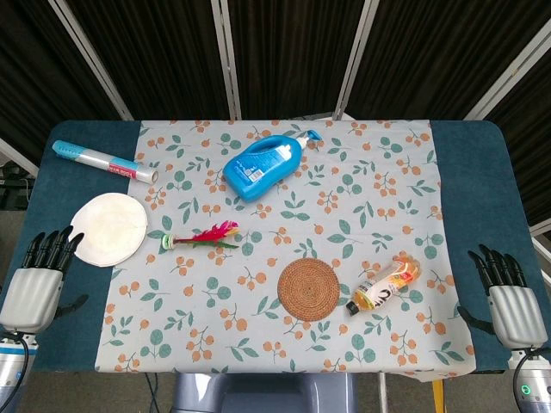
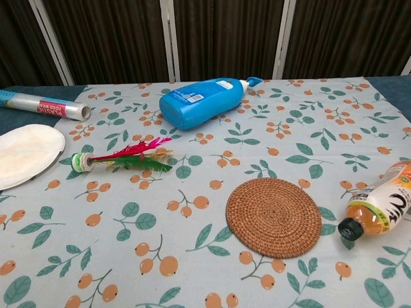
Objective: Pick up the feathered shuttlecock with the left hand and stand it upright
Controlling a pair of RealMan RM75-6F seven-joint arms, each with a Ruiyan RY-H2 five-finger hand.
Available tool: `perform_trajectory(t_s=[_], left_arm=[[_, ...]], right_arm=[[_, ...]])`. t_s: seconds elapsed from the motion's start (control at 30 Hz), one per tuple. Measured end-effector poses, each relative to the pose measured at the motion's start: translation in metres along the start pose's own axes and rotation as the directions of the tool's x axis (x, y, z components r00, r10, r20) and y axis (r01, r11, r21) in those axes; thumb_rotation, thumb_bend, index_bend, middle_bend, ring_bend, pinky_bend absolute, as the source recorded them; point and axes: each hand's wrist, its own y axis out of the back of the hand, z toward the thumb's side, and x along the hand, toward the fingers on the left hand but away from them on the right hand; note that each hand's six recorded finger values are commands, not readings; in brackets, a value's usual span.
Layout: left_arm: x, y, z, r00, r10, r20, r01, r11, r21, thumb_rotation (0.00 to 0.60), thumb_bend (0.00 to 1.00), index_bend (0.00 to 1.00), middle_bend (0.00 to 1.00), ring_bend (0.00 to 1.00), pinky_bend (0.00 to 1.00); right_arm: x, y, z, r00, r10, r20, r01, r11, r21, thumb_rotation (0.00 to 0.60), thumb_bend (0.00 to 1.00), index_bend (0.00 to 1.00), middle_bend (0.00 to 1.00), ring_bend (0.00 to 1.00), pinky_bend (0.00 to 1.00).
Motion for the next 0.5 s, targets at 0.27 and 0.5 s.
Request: perform_trajectory(t_s=[0.27,0.5], left_arm=[[0.0001,-0.0024,0.0015,1.0,-0.006,0.003,0.006,1.0,0.003,0.6,0.16,0.01,0.0,0.0,0.0],[0.003,-0.0038,0.0028,1.0,-0.012,0.004,0.012,1.0,-0.009,0.6,0.16,0.02,0.0,0.0,0.0]], right_arm=[[0.0,-0.0002,0.0015,1.0,-0.001,-0.005,0.001,1.0,0.001,0.6,0.11,0.09,0.0,0.0,0.0],[-0.0015,-0.0016,0.0024,1.0,0.002,-0.005,-0.002,1.0,0.0,0.6,0.11,0.09,0.0,0.0,0.0]])
